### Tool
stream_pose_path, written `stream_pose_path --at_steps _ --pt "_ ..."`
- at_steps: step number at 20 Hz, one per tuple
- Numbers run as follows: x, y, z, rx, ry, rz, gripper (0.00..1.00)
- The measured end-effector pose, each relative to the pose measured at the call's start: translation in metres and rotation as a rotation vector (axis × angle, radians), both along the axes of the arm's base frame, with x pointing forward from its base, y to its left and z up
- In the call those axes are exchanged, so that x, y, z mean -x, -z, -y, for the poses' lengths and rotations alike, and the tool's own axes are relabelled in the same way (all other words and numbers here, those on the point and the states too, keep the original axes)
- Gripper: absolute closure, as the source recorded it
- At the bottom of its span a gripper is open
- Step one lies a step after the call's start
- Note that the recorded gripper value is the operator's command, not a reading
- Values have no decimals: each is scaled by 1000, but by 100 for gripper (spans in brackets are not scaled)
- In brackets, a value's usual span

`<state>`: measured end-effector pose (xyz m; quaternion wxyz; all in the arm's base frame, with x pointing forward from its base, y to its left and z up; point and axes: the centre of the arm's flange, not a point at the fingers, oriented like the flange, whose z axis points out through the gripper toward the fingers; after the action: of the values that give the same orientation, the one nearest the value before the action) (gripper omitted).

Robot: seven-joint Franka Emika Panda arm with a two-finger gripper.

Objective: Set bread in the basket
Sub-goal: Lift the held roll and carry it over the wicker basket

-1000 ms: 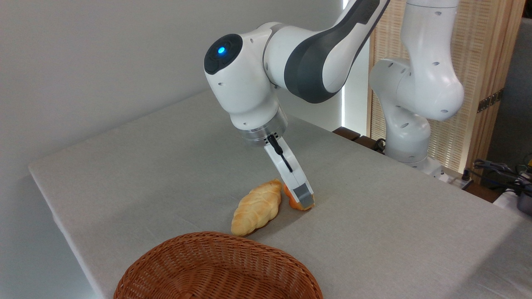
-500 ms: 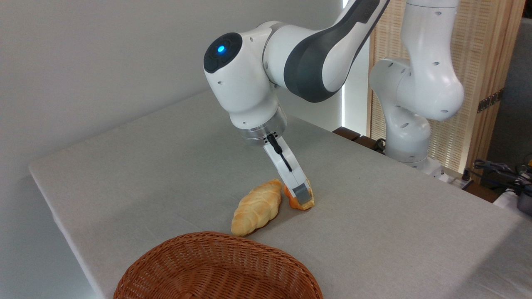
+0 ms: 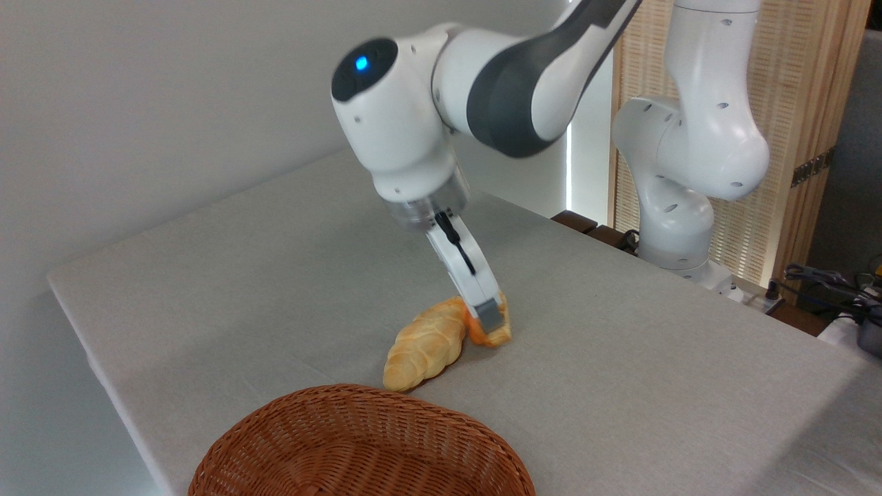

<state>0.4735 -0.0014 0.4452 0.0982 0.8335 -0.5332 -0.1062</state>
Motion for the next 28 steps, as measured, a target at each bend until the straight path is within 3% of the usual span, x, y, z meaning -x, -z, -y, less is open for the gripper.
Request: stream_pose_path --at_steps 3,6,9,12,13,14,19,28 --pt "-22 -41 0 9 -17 138 43" --pt "-43 -67 -2 0 -134 300 39" --pt "-61 -76 -3 -4 -279 437 39" --pt "-74 -76 -6 -14 -335 523 37" --pt "-80 -76 -9 -21 -354 556 31" --pt "-82 -75 -11 -23 -365 572 0" --pt "-99 -67 -21 -29 -471 658 0" --pt "-104 -69 -21 -28 -494 670 0"
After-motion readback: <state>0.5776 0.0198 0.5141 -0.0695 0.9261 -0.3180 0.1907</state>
